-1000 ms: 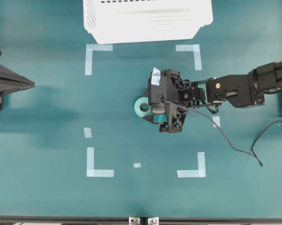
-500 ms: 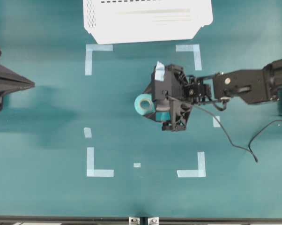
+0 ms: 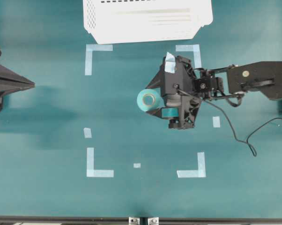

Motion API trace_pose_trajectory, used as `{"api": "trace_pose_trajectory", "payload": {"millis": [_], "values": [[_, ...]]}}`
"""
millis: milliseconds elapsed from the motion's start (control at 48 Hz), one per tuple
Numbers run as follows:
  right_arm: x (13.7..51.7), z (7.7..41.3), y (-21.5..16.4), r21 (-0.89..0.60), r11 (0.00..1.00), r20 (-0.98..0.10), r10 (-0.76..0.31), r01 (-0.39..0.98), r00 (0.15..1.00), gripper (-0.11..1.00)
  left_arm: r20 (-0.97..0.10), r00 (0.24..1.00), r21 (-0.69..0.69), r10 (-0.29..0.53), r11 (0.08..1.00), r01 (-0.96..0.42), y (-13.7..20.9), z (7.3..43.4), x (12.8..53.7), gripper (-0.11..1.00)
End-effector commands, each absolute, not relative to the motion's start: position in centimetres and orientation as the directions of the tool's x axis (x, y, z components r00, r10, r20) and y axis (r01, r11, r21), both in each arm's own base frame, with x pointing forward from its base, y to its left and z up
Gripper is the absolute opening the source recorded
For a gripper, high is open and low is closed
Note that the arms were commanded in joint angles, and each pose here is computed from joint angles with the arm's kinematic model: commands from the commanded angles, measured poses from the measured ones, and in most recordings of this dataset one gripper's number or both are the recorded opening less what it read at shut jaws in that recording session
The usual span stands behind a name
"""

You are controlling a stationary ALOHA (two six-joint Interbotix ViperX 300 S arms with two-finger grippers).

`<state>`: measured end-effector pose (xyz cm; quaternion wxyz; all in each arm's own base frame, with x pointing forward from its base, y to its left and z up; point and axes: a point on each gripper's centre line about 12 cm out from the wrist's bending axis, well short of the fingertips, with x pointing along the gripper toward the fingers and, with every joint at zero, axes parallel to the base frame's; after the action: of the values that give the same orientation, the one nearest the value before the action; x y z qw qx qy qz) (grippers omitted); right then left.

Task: Put the tape in the middle into the white basket.
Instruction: 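Lift the tape roll and carry it toward the white basket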

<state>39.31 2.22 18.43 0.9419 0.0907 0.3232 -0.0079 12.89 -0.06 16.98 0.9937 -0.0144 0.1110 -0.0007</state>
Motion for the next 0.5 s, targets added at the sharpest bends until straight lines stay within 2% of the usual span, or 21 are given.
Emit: {"api": "trace_pose_trajectory", "payload": {"millis": [0,292,479], "values": [[39.3,21.2,2.1,0.164,0.985,-0.554,0.043,0.059,0.831,0.68,-0.207,0.978,-0.029,-0.006,1.0,0.0,-0.1,17.5,13.0,-0.11],[38.3,23.8,1.8,0.157,0.986,-0.522,0.036,0.054,0.852,0.68,-0.207,0.978,-0.029,-0.006,1.0,0.0,-0.1,17.5,13.0,-0.11],[38.2,23.8,1.1,0.155,0.985,-0.532,0.021,0.073,0.846,0.68,-0.207,0.978,-0.03,-0.006,1.0,0.0,-0.1,17.5,13.0,-0.11]]}}
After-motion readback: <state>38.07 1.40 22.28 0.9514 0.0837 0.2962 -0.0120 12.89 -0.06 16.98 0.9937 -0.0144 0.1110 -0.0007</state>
